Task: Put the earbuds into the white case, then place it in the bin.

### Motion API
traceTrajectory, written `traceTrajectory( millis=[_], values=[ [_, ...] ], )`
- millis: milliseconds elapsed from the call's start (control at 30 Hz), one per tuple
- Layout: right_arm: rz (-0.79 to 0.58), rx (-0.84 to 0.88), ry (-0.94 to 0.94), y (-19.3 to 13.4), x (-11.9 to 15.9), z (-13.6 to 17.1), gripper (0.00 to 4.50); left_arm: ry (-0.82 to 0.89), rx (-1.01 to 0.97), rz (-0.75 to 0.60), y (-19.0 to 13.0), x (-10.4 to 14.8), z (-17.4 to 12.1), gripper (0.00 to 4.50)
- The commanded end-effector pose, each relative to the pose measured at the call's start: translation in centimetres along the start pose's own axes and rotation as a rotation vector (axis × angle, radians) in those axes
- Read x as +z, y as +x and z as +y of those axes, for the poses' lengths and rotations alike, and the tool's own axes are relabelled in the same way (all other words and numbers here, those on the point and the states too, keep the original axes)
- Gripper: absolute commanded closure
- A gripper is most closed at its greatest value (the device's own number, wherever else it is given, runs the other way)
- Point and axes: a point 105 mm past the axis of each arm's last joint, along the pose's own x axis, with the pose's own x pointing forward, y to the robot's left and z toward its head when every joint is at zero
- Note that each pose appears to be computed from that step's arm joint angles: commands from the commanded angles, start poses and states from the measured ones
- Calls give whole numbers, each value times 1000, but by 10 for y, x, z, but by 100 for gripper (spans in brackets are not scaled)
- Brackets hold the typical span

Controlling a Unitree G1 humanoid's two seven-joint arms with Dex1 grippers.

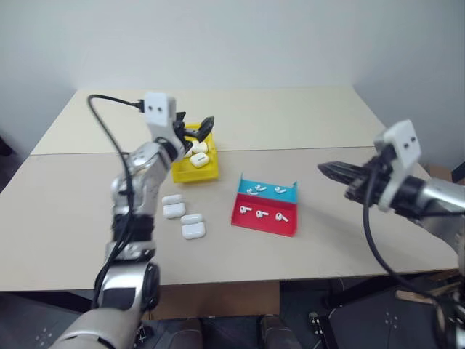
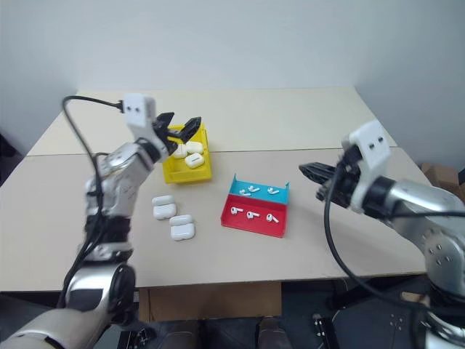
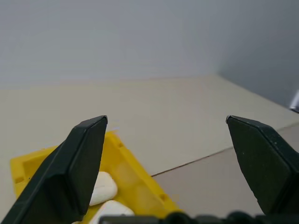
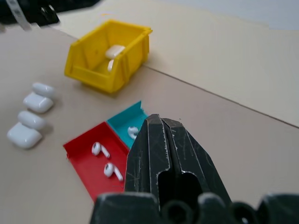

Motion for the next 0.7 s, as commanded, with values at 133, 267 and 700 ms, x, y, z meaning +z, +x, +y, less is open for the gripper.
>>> traceTrajectory(
  millis=[133,267,700],
  values=[
    [-91,139,-483,-46,-9,16,450,153,-460,100,-109,-2,-25,7],
    [-24,165,-506,-66,-19,2,450,234,-591,325,-169,-22,-19,7],
    [71,211,-487,-83,-40,-21,450,257,-627,430,-229,-5,-16,7]
  ],
)
